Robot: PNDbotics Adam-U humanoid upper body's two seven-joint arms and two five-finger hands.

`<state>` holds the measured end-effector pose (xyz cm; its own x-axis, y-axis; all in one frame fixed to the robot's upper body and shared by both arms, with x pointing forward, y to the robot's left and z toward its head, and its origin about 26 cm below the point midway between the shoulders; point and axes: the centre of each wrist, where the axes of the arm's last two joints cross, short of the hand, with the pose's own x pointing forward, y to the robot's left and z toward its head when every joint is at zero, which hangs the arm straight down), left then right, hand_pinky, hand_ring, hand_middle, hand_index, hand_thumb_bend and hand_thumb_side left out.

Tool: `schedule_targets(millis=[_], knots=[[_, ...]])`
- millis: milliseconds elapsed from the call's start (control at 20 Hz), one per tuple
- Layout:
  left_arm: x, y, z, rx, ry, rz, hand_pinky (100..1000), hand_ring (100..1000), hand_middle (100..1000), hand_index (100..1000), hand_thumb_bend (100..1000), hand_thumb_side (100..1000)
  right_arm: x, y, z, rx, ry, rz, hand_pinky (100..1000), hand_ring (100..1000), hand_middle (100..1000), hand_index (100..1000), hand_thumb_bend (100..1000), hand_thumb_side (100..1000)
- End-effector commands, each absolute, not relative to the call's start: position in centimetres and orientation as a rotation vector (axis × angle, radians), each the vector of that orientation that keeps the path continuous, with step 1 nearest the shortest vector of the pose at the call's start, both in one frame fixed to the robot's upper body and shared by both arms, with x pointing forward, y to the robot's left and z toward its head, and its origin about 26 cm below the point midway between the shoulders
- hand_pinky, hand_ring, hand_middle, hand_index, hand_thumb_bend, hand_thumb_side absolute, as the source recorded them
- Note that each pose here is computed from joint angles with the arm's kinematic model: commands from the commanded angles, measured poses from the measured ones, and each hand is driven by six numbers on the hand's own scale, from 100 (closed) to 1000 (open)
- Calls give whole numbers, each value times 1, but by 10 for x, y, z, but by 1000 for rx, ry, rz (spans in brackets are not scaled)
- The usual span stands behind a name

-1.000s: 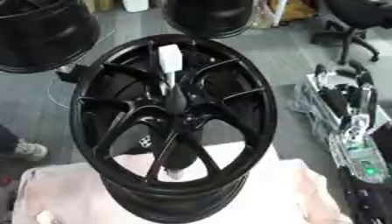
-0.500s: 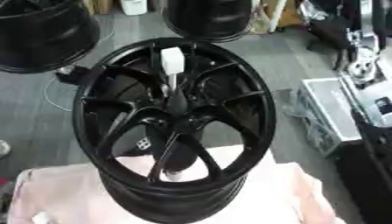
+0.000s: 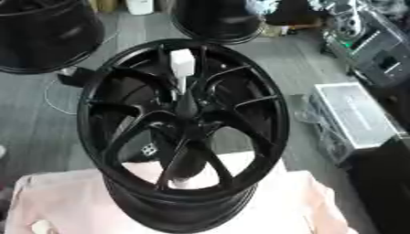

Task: Pull the pin out of the wheel hub.

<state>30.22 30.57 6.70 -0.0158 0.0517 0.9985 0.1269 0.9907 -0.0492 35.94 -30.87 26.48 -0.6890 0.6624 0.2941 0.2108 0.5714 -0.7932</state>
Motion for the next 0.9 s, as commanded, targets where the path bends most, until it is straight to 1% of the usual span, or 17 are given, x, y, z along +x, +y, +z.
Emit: schedule_targets(millis=[50,300,450,600,850,900], knots=[[305,306,76,-131,-1610,-96,494,561,635,684,323,965,372,-294,261,-662,-2185,1110,423,411,761,905,440,300],[304,307,76,-130,-1611,-98,493,561,635,685,322,966,399,-258,241,-563,-2083,1248,420,408,766,915,468,296],[304,308,75,-129,-1610,-97,494,562,635,684,322,967,412,-246,229,-520,-2007,1313,422,408,767,915,488,285],[305,306,76,-134,-1612,-104,494,562,635,685,321,967,424,-245,219,-507,-1944,1361,425,410,773,916,496,275],[306,306,76,-138,-1613,-110,494,562,635,685,320,968,439,-256,204,-514,-1851,1456,431,414,780,917,505,255],[306,306,76,-138,-1613,-111,494,562,635,685,320,968,442,-259,202,-513,-1836,1473,430,413,779,917,495,237]])
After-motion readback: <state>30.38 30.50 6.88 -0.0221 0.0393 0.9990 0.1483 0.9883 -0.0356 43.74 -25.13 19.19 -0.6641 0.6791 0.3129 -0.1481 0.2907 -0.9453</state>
